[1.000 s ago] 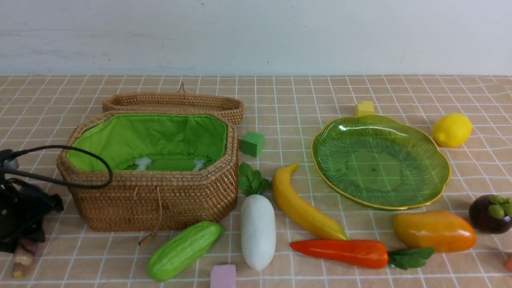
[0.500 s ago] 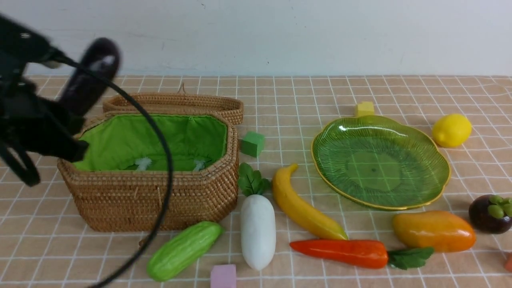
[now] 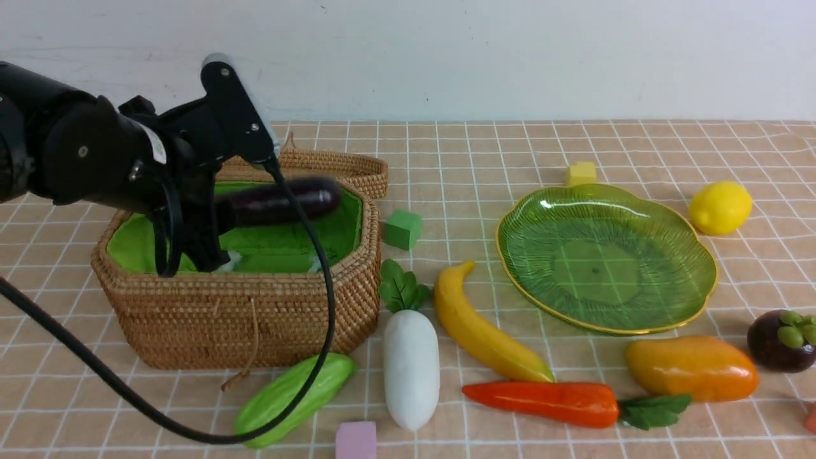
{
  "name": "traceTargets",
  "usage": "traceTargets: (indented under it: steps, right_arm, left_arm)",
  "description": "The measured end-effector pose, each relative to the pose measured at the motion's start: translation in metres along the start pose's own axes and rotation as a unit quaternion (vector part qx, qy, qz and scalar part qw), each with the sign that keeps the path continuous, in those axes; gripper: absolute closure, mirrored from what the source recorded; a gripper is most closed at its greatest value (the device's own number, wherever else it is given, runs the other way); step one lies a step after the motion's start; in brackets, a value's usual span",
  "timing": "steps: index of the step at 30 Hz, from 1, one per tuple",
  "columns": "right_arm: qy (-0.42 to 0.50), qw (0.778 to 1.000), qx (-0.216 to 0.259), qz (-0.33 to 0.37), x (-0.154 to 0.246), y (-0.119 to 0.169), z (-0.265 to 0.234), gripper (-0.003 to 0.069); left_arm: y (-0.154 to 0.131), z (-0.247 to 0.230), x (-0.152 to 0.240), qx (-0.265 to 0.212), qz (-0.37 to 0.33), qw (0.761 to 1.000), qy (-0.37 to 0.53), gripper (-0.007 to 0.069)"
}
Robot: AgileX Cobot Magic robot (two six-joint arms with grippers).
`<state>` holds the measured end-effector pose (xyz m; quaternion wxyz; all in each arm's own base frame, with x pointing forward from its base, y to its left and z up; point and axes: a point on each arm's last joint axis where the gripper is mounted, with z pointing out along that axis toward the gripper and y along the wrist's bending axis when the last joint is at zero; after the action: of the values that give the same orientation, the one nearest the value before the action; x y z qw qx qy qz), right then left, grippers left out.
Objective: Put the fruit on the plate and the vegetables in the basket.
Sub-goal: Use the left arm to grab an eggplant and put it into the left basket, then take a chayote with your left arm and place it on the basket on the left.
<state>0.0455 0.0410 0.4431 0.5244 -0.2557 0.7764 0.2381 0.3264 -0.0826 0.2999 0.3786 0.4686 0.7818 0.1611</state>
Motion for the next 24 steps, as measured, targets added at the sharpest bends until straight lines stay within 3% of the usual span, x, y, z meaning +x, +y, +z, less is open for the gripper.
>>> traceTargets:
  steps: [3,8,10,12,13,16,19,22,24]
  right_arm:
    - [0.000,1.000,-0.001,0.001,0.000,0.000,0.000,0.0550]
    - [0.000,1.000,-0.001,0.001,0.000,0.000,0.000,0.0550]
    - [-0.002,1.000,0.002,-0.001,0.000,0.000,0.000,0.0550]
    - [-0.002,1.000,0.003,-0.002,0.000,-0.001,0.000,0.0548]
    - [-0.002,1.000,0.005,-0.003,0.000,-0.001,0.000,0.0547]
    - [-0.002,1.000,0.005,-0.003,0.000,-0.001,0.000,0.0546]
    - [-0.004,1.000,0.006,-0.004,-0.001,-0.001,0.000,0.0543]
    - [-0.005,1.000,0.008,-0.006,0.000,-0.002,0.002,0.0540]
    - [-0.003,1.000,0.009,-0.008,0.003,-0.002,0.005,0.0540]
  left_arm:
    - [0.000,-0.006,0.003,0.002,-0.046,0.999,0.017,-0.0021]
    - [0.000,-0.035,0.005,0.018,-0.222,0.974,0.026,-0.0001]
    - [-0.004,-0.062,0.006,0.047,-0.345,0.937,0.029,0.0109]
    - [-0.009,-0.071,0.008,0.062,-0.370,0.926,0.032,0.0174]
    - [-0.019,-0.080,0.013,0.086,-0.386,0.918,0.041,0.0280]
    - [-0.059,-0.083,0.027,0.153,-0.365,0.916,0.070,0.0546]
    - [-0.090,-0.077,0.035,0.196,-0.327,0.920,0.087,0.0634]
    - [-0.135,-0.064,0.039,0.233,-0.255,0.935,0.080,0.0626]
    - [-0.145,-0.055,0.038,0.225,-0.231,0.944,0.064,0.0553]
